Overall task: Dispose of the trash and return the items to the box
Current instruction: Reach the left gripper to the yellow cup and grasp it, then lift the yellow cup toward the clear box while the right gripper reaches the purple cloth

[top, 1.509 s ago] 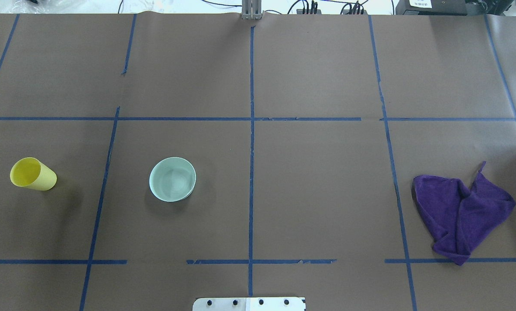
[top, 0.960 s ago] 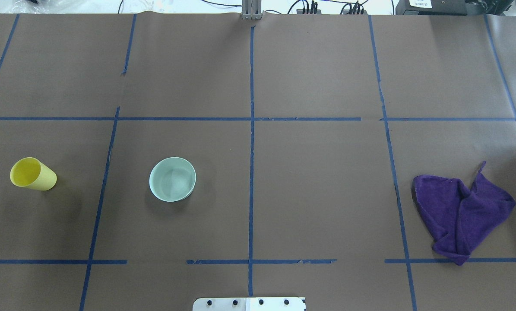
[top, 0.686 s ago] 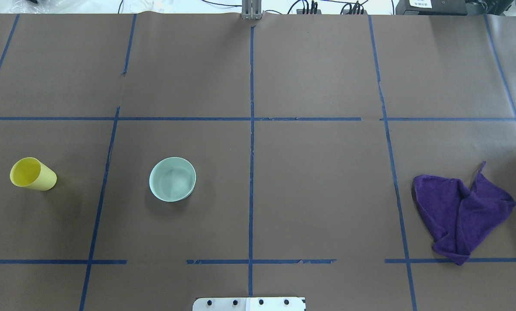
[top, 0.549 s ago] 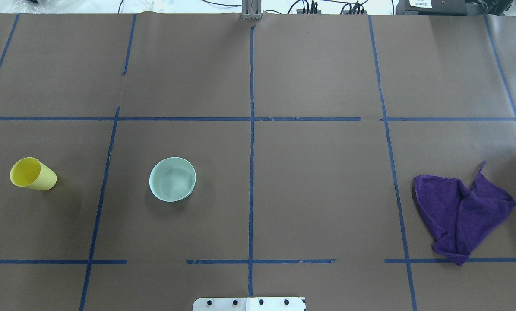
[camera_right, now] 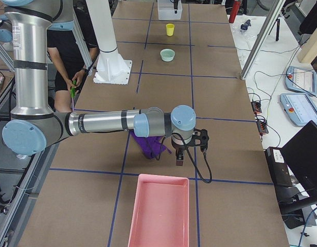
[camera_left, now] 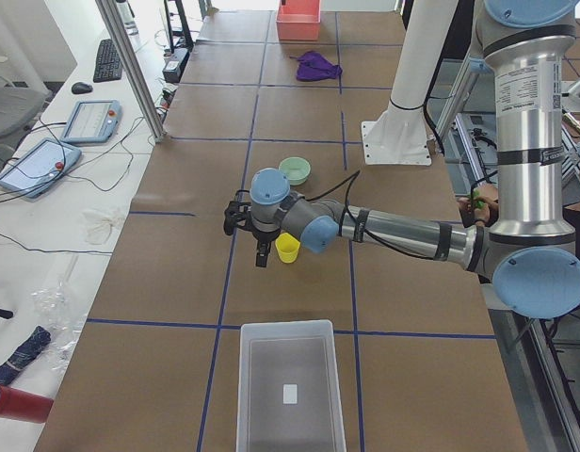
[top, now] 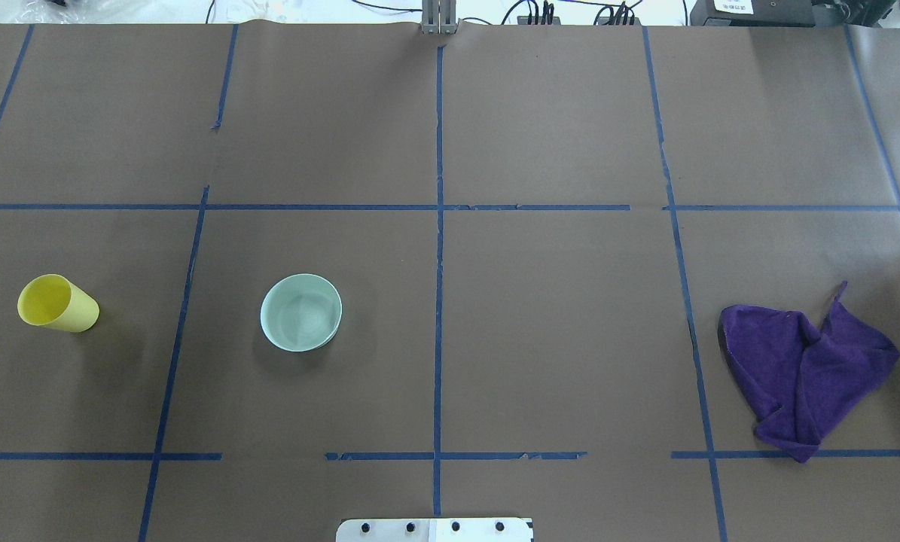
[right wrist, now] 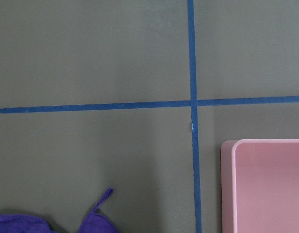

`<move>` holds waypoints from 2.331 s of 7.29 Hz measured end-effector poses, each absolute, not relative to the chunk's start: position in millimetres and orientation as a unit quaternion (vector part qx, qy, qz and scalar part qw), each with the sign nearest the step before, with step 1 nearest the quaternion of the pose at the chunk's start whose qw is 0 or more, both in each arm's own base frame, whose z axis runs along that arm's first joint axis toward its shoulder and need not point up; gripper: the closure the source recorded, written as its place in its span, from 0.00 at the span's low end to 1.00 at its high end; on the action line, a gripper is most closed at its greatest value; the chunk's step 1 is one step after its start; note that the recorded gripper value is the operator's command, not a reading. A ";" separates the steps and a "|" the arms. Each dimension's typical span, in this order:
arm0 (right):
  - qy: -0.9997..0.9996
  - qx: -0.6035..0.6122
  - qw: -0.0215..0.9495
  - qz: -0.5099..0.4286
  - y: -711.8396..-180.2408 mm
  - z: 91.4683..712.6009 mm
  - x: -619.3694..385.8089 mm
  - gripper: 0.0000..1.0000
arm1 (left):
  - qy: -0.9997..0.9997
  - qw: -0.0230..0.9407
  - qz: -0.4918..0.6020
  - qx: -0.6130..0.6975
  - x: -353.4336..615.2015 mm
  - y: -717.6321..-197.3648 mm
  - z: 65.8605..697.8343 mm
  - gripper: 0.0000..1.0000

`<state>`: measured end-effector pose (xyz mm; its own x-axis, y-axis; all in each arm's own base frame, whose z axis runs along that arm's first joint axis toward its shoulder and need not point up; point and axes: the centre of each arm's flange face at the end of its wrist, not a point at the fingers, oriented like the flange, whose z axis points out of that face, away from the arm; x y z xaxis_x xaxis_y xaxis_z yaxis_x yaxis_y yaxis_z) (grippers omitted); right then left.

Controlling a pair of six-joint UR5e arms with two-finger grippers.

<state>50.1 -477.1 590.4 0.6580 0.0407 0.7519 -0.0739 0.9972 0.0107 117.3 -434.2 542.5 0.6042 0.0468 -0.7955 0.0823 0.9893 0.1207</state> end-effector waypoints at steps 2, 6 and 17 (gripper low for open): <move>-0.414 0.022 0.910 0.027 -478.1 587.3 46.7 0.00 | 0.434 0.898 -0.027 0.065 160.0 -420.5 549.8 0.00; -0.412 0.023 0.911 0.025 -478.7 587.8 44.8 0.00 | 0.430 0.900 -0.040 0.055 206.2 -405.5 571.2 0.13; -0.427 0.010 0.904 0.022 -508.4 538.5 -56.6 0.00 | 0.428 0.901 -0.051 0.056 180.1 -418.7 498.8 1.00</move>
<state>-56.6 -508.4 538.5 0.6341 0.0322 0.7726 -0.0490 0.9988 -0.0014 180.1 -418.7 498.8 0.6287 -0.0441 -0.7764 0.1398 0.9885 0.0571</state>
